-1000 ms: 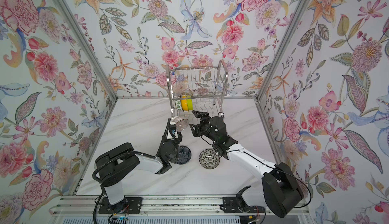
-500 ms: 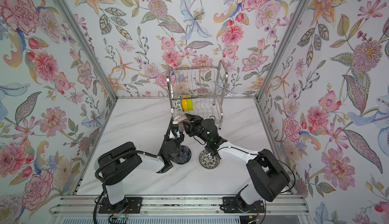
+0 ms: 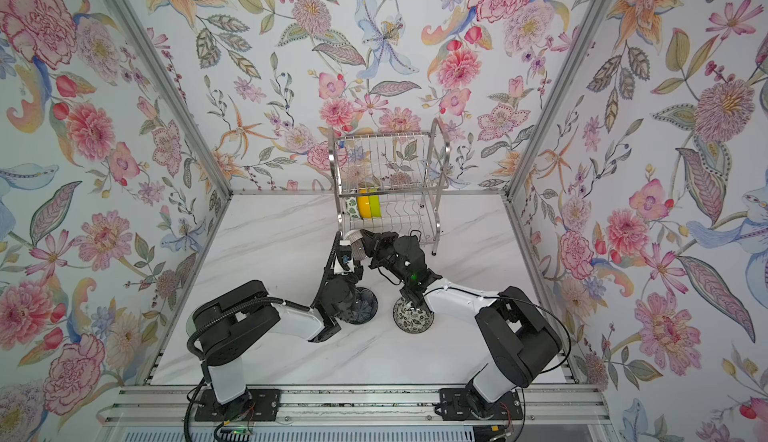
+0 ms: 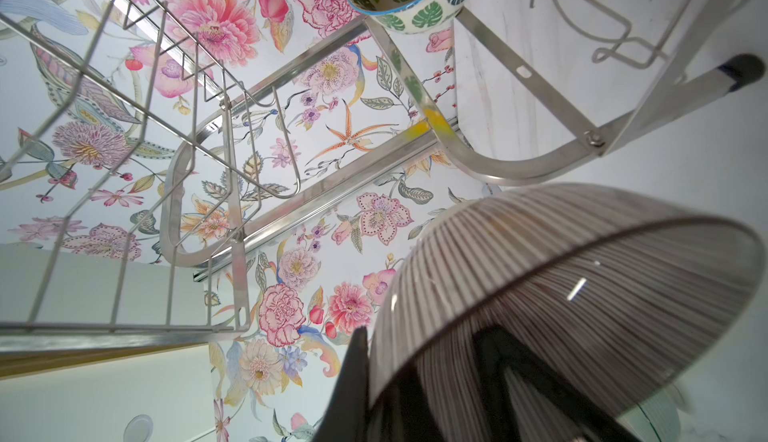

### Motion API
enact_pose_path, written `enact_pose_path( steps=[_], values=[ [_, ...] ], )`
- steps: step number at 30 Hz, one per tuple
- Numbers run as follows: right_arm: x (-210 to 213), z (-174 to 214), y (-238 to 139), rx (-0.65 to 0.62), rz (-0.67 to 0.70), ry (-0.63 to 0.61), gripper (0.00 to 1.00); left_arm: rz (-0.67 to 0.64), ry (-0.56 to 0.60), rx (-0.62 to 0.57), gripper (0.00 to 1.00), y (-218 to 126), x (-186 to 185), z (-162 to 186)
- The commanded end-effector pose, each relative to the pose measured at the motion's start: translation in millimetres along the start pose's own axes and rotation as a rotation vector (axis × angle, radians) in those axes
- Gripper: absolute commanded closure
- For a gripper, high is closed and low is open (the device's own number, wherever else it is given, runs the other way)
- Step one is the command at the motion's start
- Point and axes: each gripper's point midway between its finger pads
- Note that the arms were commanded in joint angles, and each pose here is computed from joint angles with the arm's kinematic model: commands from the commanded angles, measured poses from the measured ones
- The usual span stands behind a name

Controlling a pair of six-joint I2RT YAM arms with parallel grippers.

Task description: Load the bowls into the dish rack

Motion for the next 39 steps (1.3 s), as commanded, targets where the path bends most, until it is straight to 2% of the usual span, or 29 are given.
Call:
enact_pose_path(
  steps=[1,10,12,21,23,25,31,37,39],
  values=[
    [12.0,-4.1,-3.9,-0.013,-0.051,-0.029,0.99,0.010,-0.118,-0.054,1.00,-2.0,-0.1,-27.2],
    [29.5,-1.5,-8.2,0.013,-0.136,-0.090,1.00,0.019,-0.125,-0.046,1.00,-2.4,-2.5,-23.4],
    [32.1,-1.5,-8.8,0.014,-0.145,-0.099,1.00,0.022,-0.124,-0.045,0.97,-2.5,-2.9,-23.4],
    [50.1,3.5,-10.0,0.048,-0.205,-0.133,1.00,0.038,-0.124,-0.039,0.71,-2.5,-4.4,-25.7],
    [54.8,2.8,-11.7,0.050,-0.216,-0.142,1.00,0.036,-0.120,-0.036,0.70,-2.7,-3.6,-25.7],
    [59.2,0.9,-13.7,0.050,-0.229,-0.150,1.00,0.036,-0.114,-0.032,0.62,-3.2,-2.5,-25.0],
    [67.4,-4.1,-20.0,0.051,-0.253,-0.175,1.00,0.046,-0.164,-0.013,0.46,-5.6,2.2,-26.8],
    [78.6,-8.5,-31.8,0.044,-0.302,-0.273,1.00,0.085,-0.217,0.025,0.22,-13.1,14.8,-34.6],
    [80.5,-3.2,-33.9,0.063,-0.314,-0.314,1.00,0.098,-0.220,0.041,0.20,-16.3,20.1,-37.9]
  ],
)
Point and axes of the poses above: each gripper's point midway between its finger pads, its own y axis out along the fingers, its own x axis along the line the jaws close on, z = x × y, and after that the axes turned 6 degrees about y, right-handed
